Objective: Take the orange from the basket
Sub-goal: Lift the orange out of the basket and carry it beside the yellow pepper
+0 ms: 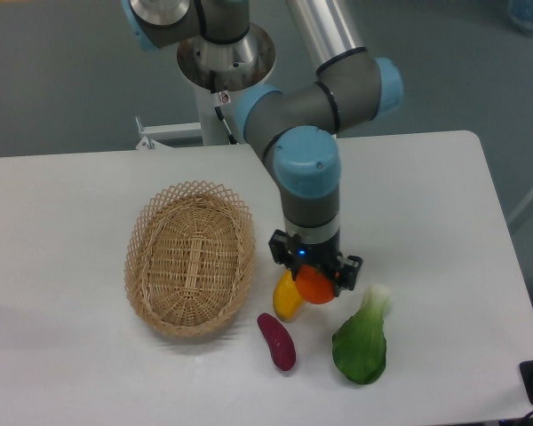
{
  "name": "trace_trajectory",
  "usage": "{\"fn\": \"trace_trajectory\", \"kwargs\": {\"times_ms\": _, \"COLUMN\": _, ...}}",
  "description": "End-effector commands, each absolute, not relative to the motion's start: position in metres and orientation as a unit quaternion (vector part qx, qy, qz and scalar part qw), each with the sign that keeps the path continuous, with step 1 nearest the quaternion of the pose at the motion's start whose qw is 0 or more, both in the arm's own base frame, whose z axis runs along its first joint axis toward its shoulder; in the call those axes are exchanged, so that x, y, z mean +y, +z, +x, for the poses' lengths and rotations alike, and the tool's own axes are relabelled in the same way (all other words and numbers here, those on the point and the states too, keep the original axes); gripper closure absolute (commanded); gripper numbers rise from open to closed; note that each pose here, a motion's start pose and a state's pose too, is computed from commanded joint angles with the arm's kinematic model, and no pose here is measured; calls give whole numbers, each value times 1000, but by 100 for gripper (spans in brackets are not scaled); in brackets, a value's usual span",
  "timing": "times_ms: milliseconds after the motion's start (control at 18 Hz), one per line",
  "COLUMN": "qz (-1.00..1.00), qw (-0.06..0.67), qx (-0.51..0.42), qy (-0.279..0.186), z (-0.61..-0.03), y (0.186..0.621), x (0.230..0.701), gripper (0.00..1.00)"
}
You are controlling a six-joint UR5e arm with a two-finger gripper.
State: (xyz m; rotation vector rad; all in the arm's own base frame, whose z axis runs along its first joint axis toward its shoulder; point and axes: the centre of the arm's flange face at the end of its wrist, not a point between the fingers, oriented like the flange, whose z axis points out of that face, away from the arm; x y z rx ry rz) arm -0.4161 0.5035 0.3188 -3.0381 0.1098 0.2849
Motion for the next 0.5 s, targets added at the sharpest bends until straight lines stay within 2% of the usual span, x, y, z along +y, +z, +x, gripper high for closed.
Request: {"fn": "trace_trajectory", "kwargs": {"times_ms": 500, "qz": -989, "qw": 32, "qx": 103, "qy": 97, "z": -438, "y": 319, "x": 484, "gripper": 63}}
